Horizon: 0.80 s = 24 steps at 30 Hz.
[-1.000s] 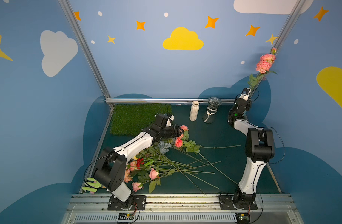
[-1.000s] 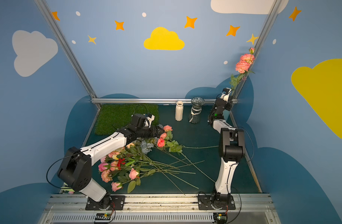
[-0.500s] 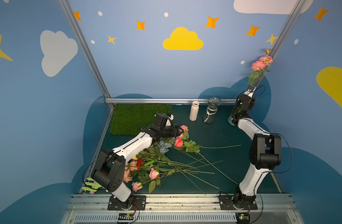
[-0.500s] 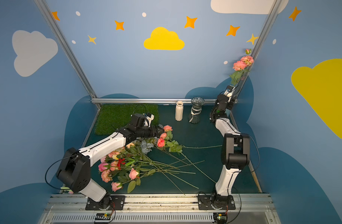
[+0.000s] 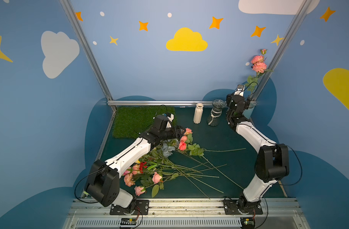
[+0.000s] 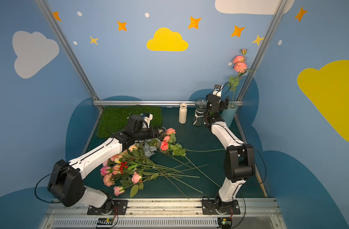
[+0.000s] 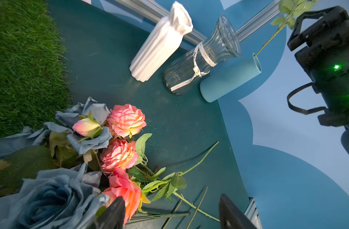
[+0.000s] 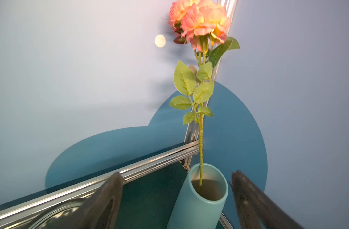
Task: Place the pink flowers into the vase
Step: Place the flower in the vase.
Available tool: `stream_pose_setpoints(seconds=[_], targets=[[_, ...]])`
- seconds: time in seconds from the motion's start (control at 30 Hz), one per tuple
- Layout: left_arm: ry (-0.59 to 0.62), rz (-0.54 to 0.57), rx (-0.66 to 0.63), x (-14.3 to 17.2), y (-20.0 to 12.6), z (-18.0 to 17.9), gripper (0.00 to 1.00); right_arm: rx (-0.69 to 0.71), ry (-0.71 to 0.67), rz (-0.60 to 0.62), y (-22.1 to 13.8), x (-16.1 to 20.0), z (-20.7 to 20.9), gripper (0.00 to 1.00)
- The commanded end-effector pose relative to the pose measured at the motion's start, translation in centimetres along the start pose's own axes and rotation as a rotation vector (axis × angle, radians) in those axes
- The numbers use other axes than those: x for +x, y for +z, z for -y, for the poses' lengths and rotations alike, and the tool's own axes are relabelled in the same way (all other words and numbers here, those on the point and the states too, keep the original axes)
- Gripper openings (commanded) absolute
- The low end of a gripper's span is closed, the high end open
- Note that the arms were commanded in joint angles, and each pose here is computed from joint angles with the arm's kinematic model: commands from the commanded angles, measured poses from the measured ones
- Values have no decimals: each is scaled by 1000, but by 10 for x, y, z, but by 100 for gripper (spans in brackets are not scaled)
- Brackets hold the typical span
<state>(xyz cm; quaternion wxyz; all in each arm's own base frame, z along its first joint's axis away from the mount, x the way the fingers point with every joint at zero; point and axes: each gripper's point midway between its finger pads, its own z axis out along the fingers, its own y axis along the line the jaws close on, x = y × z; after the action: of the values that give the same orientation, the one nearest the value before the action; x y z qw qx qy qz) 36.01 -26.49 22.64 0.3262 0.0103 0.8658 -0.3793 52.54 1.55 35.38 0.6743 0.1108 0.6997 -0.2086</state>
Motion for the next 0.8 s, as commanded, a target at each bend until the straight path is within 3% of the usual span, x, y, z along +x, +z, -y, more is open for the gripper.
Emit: stream_pose_setpoints(seconds=[0.0,0.23,0.43,0.53,0.77], targets=[[3,44,-13,-6,-14,6,76,-78,16,-16,-21,-16,-2,90],[12,76,-11,-6,-36,19,78,-214,2,-19,-44,-40,-15,90],[36,110,-28,-8,-57,30,78,-362,-61,78,-55,-89,-28,90],[46,130,-36,-12,-67,34,78,-329,-71,110,-44,-115,-13,91],[58,143,-69,-19,-75,34,78,-339,-71,84,-2,-126,5,92]])
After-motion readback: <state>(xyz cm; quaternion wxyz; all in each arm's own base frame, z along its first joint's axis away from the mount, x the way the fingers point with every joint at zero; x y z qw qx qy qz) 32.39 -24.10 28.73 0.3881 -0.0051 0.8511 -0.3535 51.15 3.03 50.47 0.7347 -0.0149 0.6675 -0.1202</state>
